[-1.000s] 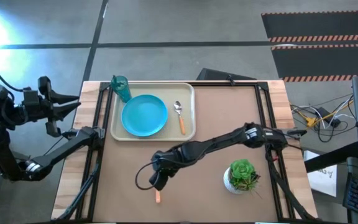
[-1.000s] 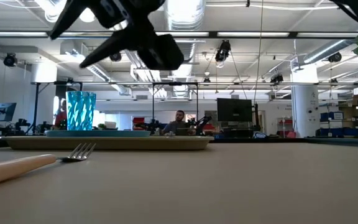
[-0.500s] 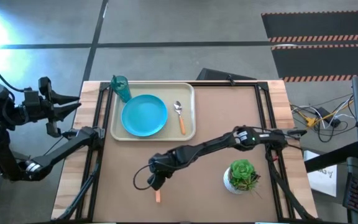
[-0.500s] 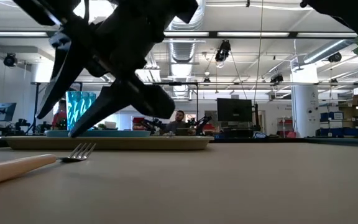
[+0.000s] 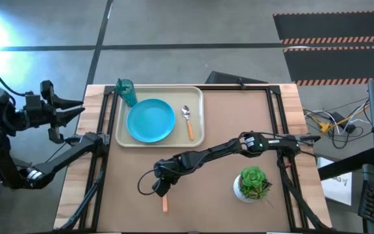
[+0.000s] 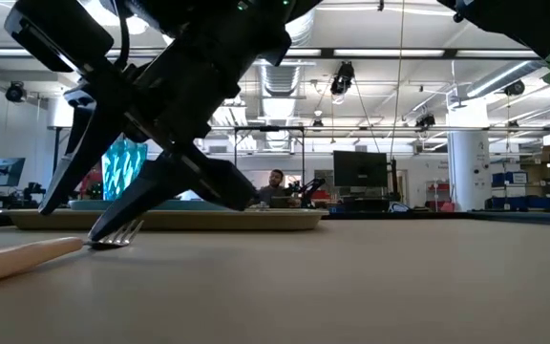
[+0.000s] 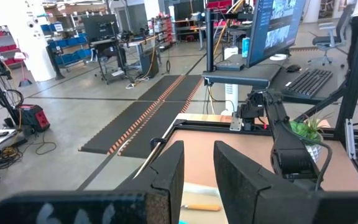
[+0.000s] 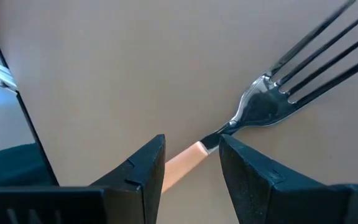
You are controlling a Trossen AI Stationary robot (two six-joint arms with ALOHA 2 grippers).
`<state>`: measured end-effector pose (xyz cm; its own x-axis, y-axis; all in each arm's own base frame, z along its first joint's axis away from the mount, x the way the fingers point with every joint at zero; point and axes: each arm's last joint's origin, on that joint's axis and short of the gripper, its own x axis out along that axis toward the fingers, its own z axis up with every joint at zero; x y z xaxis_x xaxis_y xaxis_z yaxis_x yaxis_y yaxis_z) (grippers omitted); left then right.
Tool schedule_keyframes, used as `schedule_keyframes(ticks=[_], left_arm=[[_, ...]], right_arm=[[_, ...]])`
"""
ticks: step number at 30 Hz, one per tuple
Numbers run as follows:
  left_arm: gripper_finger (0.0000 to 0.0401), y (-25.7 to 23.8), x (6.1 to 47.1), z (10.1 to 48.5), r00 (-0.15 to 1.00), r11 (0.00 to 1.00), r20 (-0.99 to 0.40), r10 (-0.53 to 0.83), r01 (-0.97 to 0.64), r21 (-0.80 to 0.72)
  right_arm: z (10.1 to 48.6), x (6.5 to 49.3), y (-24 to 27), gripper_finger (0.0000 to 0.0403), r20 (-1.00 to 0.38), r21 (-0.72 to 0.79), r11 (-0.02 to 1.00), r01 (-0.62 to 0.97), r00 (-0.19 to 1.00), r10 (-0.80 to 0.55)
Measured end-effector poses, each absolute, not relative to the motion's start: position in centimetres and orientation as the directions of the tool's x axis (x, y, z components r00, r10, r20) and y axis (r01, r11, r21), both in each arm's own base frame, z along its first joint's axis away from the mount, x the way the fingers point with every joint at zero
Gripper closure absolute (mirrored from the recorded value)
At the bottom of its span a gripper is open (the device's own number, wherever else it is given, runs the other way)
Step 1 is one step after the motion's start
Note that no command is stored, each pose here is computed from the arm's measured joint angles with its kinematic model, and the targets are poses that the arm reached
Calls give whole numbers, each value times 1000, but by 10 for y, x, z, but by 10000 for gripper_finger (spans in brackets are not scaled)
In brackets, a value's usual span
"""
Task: Pick and place plate/cup/fork/spoon on tray
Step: Put the fork on the white serving tray to the right of the light blue plate
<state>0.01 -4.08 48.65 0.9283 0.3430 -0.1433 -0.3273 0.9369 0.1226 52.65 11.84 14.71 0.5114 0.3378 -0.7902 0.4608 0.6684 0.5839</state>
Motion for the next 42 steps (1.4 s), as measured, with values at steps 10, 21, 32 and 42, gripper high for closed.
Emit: schedule_keyframes(ticks=[10, 21, 32, 42], left_arm=[[331, -41, 0, 486, 928, 936, -144, 343, -323, 142], [331, -41, 0, 486, 928, 936, -145, 343, -323, 142], [331, -41, 0, 485, 927, 935, -154, 341, -318, 155], [396, -43, -1, 477, 919, 940, -219, 328, -296, 169]], right_arm=[[142, 522, 115, 261, -828, 535, 691, 487, 466, 313], [145, 530, 103, 259, -794, 558, 689, 463, 540, 280], [173, 533, 99, 345, -781, 523, 782, 339, 559, 279], [291, 492, 84, 394, -777, 235, 918, 321, 629, -21]])
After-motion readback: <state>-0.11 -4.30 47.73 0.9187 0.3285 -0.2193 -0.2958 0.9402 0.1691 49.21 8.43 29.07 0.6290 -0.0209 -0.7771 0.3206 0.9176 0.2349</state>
